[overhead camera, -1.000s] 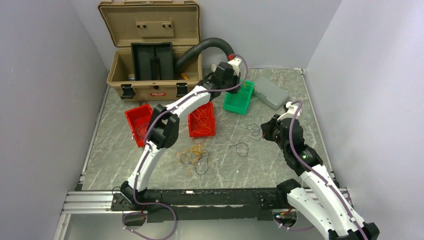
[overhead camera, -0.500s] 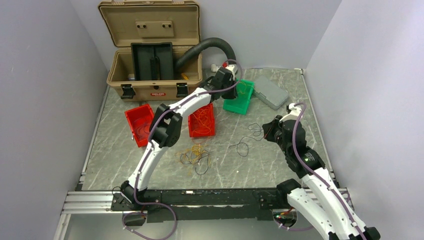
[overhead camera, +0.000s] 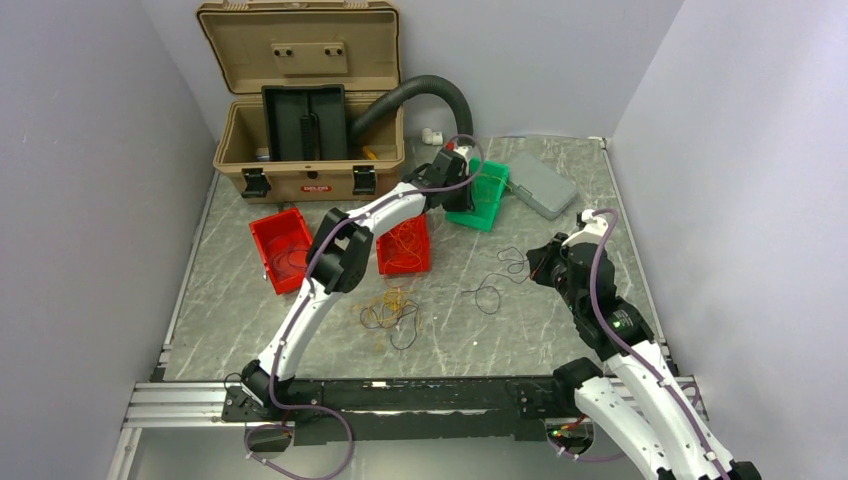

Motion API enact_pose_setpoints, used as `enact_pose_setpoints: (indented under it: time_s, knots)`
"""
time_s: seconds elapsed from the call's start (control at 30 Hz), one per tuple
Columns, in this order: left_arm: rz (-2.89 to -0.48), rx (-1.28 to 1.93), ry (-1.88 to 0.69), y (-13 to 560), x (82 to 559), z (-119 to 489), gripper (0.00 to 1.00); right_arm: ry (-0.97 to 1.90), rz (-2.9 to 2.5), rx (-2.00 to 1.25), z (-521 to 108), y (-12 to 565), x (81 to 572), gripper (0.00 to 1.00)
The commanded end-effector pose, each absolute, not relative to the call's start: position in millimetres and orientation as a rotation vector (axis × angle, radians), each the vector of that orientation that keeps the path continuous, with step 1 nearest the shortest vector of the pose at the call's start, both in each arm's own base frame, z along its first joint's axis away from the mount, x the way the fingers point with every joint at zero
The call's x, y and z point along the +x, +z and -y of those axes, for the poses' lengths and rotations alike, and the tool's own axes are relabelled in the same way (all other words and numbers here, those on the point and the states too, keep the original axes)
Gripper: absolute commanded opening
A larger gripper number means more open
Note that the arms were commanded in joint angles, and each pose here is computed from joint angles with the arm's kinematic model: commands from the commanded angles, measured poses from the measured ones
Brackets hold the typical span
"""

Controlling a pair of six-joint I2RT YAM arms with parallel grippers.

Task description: Untangle the cables

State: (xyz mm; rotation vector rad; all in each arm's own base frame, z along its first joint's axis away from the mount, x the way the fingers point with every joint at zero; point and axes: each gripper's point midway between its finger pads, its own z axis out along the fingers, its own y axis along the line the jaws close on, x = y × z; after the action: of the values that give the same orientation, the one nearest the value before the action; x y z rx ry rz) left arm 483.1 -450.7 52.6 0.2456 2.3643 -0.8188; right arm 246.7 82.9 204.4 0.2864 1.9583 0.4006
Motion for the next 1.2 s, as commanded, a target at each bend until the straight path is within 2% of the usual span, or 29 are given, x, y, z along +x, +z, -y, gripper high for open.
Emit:
enact_pose_setpoints:
  time_s: [0.0, 0.23, 0.3, 0.33, 0.5, 0.6, 0.73, 0.87, 0.93, 1.07, 1.17]
  knots:
    - [-2.277, 0.302, -0.798, 102.3, 483.7, 451.1, 0.00, 0.405, -1.922, 0.299, -81.5, 219.8, 248.5, 0.00]
    - [-2.369, 0.338, -0.656, 93.2, 451.1, 420.1, 0.02, 0.426, -1.910, 0.311, -81.8, 225.0, 245.3, 0.00]
    - [-2.362, 0.358, -0.651, 95.2, 445.3, 416.1, 0.06, 0.435, -1.907, 0.311, -82.4, 226.3, 244.1, 0.00]
    - [-2.359, 0.366, -0.646, 99.3, 443.5, 415.2, 0.10, 0.438, -1.909, 0.313, -82.7, 226.0, 243.3, 0.00]
    - [-2.299, 0.419, -0.689, 133.6, 438.5, 419.7, 0.50, 0.452, -1.913, 0.324, -82.7, 227.5, 239.4, 0.00]
    - [-2.246, 0.432, -0.697, 159.6, 440.3, 419.9, 0.65, 0.447, -1.925, 0.330, -81.8, 225.5, 237.8, 0.00]
    - [-2.213, 0.457, -0.675, 189.0, 438.6, 413.9, 0.72, 0.435, -1.952, 0.327, -81.5, 221.1, 236.5, 0.00]
    - [-2.186, 0.483, -0.697, 213.8, 416.6, 399.4, 0.77, 0.451, -1.966, 0.313, -84.9, 216.9, 234.6, 0.00]
    - [-2.151, 0.490, -0.697, 235.2, 397.6, 382.8, 0.81, 0.500, -1.988, 0.262, -95.6, 214.3, 232.8, 0.00]
    - [-2.164, 0.479, -0.670, 227.2, 347.1, 339.4, 0.88, 0.607, -2.068, 0.167, -119.9, 206.0, 229.5, 0.00]
    - [-2.142, 0.481, -0.715, 218.3, 302.8, 315.8, 0.99, 0.680, -2.093, 0.108, -134.3, 204.0, 227.7, 0.00]
